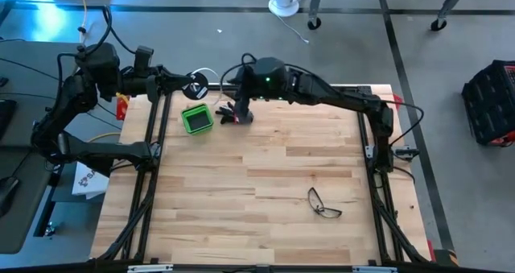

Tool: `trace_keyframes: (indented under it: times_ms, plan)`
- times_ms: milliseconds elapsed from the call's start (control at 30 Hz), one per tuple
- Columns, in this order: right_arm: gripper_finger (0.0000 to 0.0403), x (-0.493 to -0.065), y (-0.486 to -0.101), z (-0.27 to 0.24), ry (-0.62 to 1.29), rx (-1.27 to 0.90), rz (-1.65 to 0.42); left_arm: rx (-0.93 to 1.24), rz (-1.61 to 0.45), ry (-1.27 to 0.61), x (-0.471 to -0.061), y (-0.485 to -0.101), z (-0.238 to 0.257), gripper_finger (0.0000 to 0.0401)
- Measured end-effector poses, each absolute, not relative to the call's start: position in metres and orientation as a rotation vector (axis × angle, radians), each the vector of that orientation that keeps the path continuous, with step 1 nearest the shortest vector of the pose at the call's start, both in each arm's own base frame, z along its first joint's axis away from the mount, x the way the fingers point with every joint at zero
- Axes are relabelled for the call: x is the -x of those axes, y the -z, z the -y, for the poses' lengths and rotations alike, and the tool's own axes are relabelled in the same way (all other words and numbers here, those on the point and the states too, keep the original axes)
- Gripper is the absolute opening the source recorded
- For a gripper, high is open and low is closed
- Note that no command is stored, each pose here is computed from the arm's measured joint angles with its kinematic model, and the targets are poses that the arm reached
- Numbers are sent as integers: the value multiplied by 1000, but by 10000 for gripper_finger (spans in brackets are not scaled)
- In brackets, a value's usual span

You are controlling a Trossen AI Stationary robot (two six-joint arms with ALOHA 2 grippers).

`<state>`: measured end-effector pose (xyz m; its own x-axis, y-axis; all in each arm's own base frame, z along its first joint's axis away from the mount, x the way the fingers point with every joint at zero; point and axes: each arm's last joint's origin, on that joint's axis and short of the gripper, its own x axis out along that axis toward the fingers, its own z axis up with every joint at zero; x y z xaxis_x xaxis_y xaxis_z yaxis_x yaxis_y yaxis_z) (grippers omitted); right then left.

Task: Coil cords
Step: Coil the white wire on the spool

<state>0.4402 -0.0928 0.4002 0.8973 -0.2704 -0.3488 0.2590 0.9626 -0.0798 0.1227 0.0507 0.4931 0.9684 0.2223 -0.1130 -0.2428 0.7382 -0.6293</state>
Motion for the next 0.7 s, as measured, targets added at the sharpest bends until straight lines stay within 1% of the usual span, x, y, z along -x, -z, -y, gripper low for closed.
trace_keyframes:
  times_ms: [67, 200, 300, 500, 700]
  plan:
    - [181, -443, -404, 93, 267, 21, -311, 694, -30, -255, -123, -493, -51, 0]
    - [180, -445, -405, 89, 206, 0, -285, 692, -31, -255, -122, -493, -51, 0]
    - [172, -444, -404, 87, 185, -5, -303, 686, -32, -255, -122, -493, -51, 0]
    - [142, -444, -400, 83, 125, -28, -349, 685, -32, -256, -122, -493, -51, 0]
    - [138, -442, -399, 85, 134, -48, -364, 685, -32, -256, -122, -493, -51, 0]
